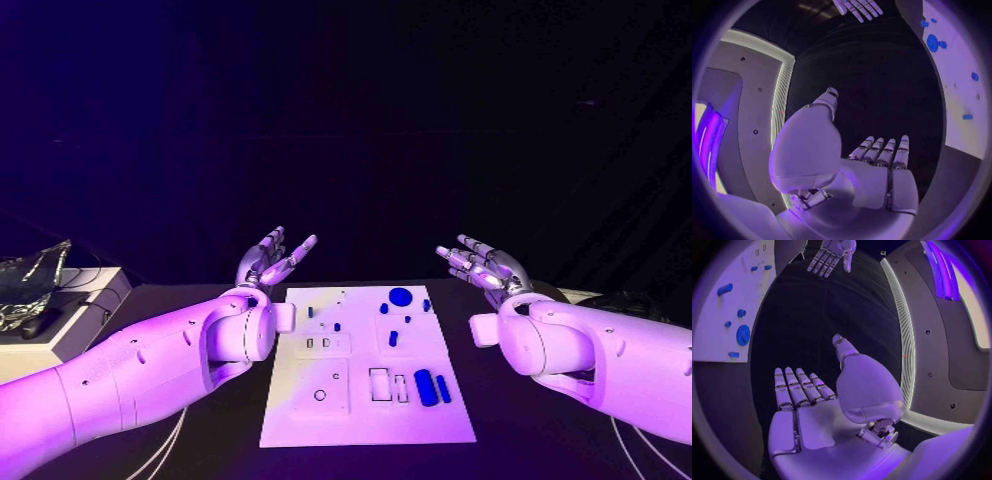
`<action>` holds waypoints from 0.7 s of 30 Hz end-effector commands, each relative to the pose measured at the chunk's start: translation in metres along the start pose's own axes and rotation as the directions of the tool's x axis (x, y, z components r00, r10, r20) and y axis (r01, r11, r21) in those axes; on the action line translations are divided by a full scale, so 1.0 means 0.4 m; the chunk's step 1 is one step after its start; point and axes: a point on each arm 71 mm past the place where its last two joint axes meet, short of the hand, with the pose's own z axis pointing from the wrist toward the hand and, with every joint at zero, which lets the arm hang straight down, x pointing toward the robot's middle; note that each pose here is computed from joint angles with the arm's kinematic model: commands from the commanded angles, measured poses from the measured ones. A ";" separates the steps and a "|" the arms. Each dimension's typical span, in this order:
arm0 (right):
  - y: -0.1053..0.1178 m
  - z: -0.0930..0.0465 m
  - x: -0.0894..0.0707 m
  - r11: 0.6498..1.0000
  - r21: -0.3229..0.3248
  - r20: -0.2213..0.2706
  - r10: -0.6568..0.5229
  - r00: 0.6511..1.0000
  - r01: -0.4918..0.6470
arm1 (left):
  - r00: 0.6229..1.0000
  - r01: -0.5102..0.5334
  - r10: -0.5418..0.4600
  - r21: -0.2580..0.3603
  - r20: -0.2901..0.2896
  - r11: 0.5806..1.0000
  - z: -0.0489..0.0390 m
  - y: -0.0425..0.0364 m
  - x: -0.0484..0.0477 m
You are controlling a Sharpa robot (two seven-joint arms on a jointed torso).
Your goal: Assemble the parts on the task board
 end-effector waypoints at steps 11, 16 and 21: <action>0.007 0.038 -0.022 0.915 -0.153 -0.240 -0.402 0.884 0.374 | 0.994 0.018 -0.020 -0.024 -0.110 1.000 -0.009 0.034 -0.010; 0.004 0.054 -0.017 0.790 -0.256 -0.223 -0.609 0.761 0.557 | 0.986 0.039 -0.041 -0.016 -0.161 0.999 -0.031 0.035 -0.025; 0.006 0.062 -0.011 0.665 -0.326 -0.172 -0.741 0.649 0.672 | 0.972 0.064 -0.068 -0.025 -0.223 0.998 -0.065 0.036 -0.032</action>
